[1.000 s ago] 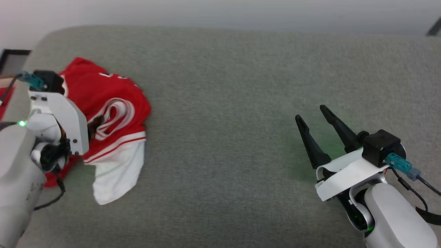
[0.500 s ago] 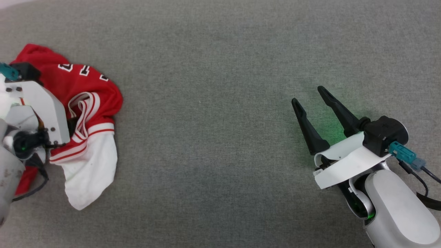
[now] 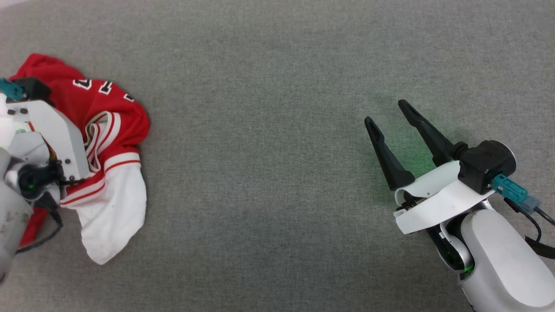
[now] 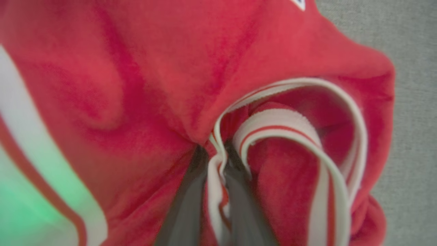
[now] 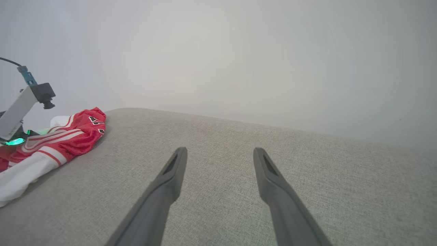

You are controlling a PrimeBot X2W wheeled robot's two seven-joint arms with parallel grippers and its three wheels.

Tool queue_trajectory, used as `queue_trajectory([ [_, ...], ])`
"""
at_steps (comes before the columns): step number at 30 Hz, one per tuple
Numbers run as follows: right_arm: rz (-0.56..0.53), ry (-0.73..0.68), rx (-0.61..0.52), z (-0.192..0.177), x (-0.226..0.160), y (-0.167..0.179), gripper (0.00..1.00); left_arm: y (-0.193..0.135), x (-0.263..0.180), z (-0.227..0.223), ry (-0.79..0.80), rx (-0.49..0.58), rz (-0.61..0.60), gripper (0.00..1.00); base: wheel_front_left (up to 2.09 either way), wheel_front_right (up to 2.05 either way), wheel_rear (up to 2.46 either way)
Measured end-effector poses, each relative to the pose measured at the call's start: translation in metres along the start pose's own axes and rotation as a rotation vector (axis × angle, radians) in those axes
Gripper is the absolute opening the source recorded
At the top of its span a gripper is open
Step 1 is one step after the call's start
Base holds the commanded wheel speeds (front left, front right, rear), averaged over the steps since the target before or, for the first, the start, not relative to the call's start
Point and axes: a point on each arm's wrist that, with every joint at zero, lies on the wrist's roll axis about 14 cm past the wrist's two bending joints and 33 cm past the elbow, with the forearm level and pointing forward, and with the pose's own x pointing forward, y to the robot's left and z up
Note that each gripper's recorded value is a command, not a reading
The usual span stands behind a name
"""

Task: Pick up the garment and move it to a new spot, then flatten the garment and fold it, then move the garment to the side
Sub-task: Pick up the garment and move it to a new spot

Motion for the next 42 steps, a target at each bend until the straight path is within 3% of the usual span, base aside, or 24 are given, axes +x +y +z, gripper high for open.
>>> queue_trajectory([
  [8, -0.015, -0.019, -0.004, 0.011, -0.006, 0.002, 1.0, -0.006, -0.016, 0.021, -0.177, 0.079, 0.005, 0.0, 0.0, 0.0, 0.0],
  [19, -0.135, -0.064, 0.013, 0.031, -0.035, -0.016, 1.0, -0.063, -0.067, 0.07, -0.426, 0.385, -0.076, 0.0, 0.0, 0.0, 0.0],
  [25, -0.221, -0.103, 0.022, 0.045, -0.055, -0.033, 1.0, -0.128, -0.09, 0.102, -0.546, 0.59, -0.177, 0.0, 0.0, 0.0, 0.0],
  [33, -0.365, -0.165, 0.026, 0.063, -0.09, -0.064, 1.0, -0.251, -0.118, 0.118, -0.692, 0.841, -0.409, 0.0, 0.0, 0.0, 0.0],
  [36, -0.416, -0.186, 0.024, 0.07, -0.104, -0.075, 1.0, -0.3, -0.127, 0.107, -0.726, 0.933, -0.517, 0.0, 0.0, 0.0, 0.0],
  [42, -0.513, -0.222, 0.013, 0.081, -0.13, -0.096, 1.0, -0.392, -0.145, 0.039, -0.696, 1.124, -0.784, 0.0, 0.0, 0.0, 0.0],
])
